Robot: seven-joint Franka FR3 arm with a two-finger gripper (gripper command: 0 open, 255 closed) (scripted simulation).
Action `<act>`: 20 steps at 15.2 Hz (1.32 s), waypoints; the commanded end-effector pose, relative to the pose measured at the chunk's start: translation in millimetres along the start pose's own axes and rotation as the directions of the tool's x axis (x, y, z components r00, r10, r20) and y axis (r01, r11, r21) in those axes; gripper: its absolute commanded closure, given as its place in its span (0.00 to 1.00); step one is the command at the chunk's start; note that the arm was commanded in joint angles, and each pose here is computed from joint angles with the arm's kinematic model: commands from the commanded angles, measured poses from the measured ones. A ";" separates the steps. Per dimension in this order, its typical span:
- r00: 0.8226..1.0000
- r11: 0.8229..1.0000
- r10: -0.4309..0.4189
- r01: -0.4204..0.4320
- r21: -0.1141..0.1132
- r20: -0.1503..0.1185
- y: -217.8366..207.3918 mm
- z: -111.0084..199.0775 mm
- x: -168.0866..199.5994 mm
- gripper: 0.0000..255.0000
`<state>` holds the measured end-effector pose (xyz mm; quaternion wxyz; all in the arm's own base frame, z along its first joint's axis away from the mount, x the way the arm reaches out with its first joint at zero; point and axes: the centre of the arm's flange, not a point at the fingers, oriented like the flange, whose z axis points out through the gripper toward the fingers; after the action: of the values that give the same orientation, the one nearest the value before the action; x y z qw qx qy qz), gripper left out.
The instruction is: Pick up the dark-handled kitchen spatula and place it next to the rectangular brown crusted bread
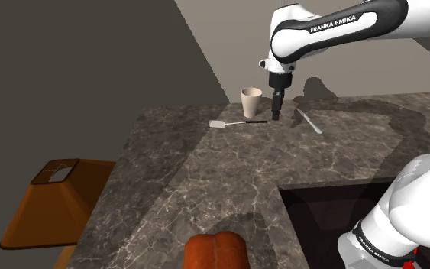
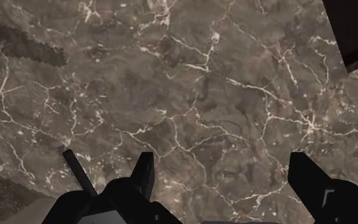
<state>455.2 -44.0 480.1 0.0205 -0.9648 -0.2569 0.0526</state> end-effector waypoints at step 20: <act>0.912 0.907 -0.411 0.410 -0.099 0.011 109.0 94.4 180.5 0.00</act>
<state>653.4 -48.4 369.3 -0.0157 -0.8899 -0.4550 0.0285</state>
